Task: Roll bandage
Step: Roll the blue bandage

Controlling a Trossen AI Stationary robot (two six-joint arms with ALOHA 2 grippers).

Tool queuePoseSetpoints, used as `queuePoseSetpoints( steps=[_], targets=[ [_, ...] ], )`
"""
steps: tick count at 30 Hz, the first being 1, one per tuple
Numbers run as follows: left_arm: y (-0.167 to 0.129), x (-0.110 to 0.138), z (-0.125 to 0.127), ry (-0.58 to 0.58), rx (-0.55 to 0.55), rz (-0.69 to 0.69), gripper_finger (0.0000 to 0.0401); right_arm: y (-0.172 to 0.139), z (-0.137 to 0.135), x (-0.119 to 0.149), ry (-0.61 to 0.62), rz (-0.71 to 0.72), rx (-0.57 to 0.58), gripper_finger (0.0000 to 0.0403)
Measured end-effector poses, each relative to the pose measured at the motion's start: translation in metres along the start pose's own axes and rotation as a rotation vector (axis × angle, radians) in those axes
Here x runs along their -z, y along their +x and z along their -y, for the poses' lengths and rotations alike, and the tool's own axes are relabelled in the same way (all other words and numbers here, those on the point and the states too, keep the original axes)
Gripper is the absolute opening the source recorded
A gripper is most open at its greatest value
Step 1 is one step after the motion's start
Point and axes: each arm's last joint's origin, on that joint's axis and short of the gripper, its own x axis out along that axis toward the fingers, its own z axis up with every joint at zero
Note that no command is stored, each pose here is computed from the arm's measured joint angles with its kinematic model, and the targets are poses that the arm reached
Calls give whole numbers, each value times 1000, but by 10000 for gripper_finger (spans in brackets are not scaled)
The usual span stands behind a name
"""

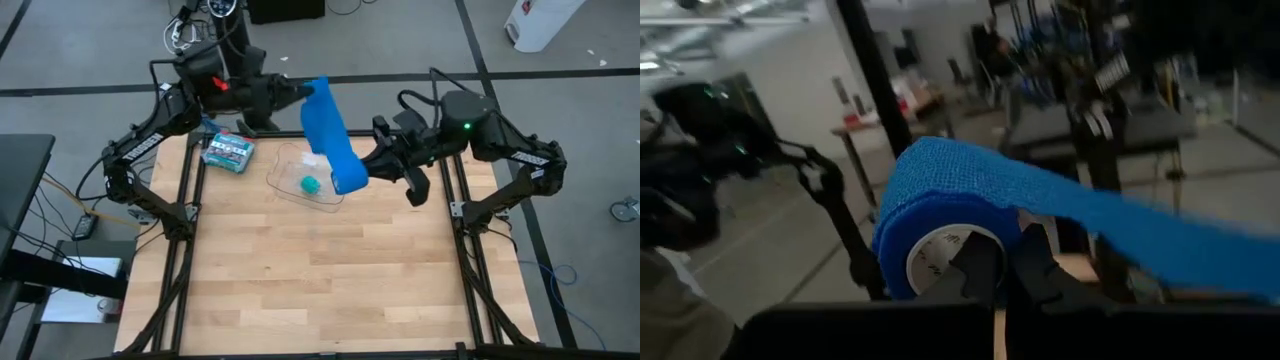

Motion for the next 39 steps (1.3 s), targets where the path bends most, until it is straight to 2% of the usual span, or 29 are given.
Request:
queuePoseSetpoints(
  steps=[15, 24, 39],
  targets=[
    [1, 14, 10, -105, 132, -196, 5, -15, 6, -10, -33, 37, -26, 0],
    [5, 32, 16, -94, 75, -257, 5, -21, 11, -23, -67, 133, -74, 0],
    [9, 58, 34, -100, 125, -405, 5, -32, 23, -34, -146, 201, -50, 0]
  ],
)
